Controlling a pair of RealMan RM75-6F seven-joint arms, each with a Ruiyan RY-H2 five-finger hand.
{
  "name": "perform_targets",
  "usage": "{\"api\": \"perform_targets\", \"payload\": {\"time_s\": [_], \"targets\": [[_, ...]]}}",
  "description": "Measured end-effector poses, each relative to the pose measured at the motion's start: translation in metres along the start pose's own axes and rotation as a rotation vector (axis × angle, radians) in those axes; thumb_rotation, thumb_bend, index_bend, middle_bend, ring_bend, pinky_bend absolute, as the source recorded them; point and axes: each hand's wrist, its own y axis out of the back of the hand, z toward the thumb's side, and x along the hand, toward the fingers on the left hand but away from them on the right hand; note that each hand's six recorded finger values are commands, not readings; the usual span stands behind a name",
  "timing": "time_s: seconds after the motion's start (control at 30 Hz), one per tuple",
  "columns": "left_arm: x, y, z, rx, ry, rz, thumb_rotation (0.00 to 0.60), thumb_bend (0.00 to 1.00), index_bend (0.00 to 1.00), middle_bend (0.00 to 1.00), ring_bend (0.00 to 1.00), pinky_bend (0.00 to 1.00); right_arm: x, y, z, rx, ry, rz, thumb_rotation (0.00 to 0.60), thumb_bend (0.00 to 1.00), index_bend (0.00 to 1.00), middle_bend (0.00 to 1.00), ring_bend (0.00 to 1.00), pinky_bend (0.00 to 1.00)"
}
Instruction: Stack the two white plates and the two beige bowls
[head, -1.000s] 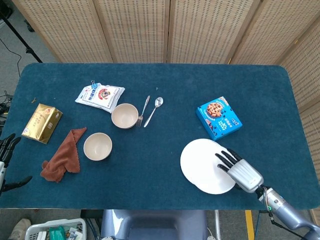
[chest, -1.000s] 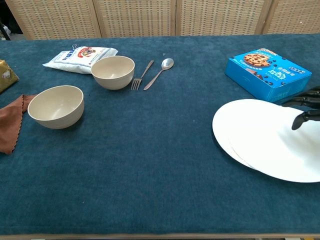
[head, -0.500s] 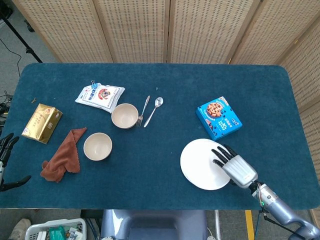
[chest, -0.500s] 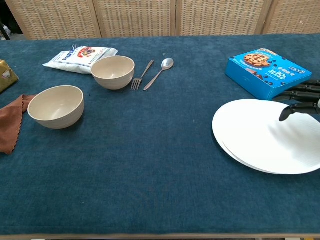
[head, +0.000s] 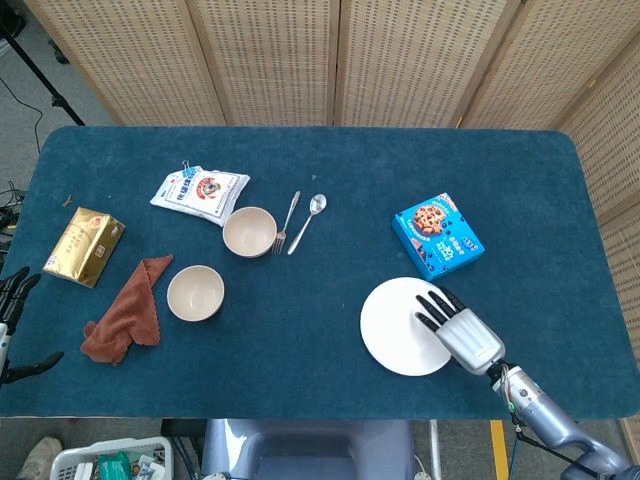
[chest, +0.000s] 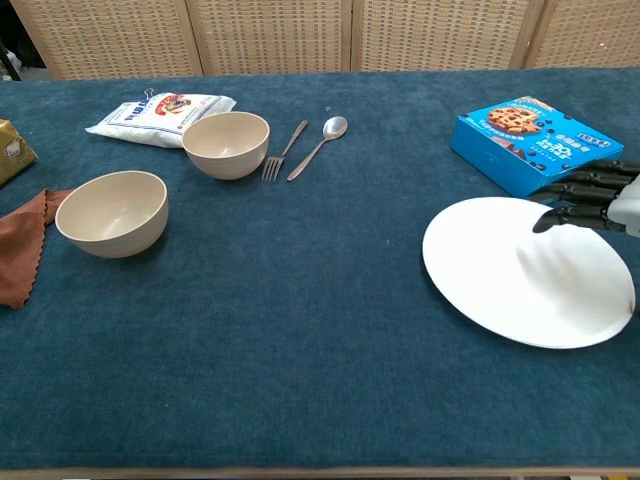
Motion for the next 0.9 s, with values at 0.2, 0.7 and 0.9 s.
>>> {"api": "perform_targets", "payload": {"time_s": [0.2, 0.7, 0.9], "targets": [[0.000, 0.003, -0.002, -0.005, 0.003, 0.006, 0.600, 0.06, 0.00, 0.00, 0.00, 0.00, -0.001, 0.002, 0.002, 0.030, -0.010, 0.004, 0.600, 0.00, 0.13, 0.01, 0.00, 0.01], [0.003, -0.001, -0.001, 0.003, 0.002, -0.006, 0.600, 0.06, 0.00, 0.00, 0.00, 0.00, 0.029, 0.044, -0.018, 0.026, -0.102, -0.124, 0.600, 0.00, 0.11, 0.00, 0.00, 0.00], [0.013, -0.013, 0.003, 0.038, -0.014, -0.042, 0.600, 0.07, 0.00, 0.00, 0.00, 0.00, 0.055, 0.067, -0.044, -0.045, -0.214, -0.246, 0.600, 0.00, 0.06, 0.00, 0.00, 0.00]]}}
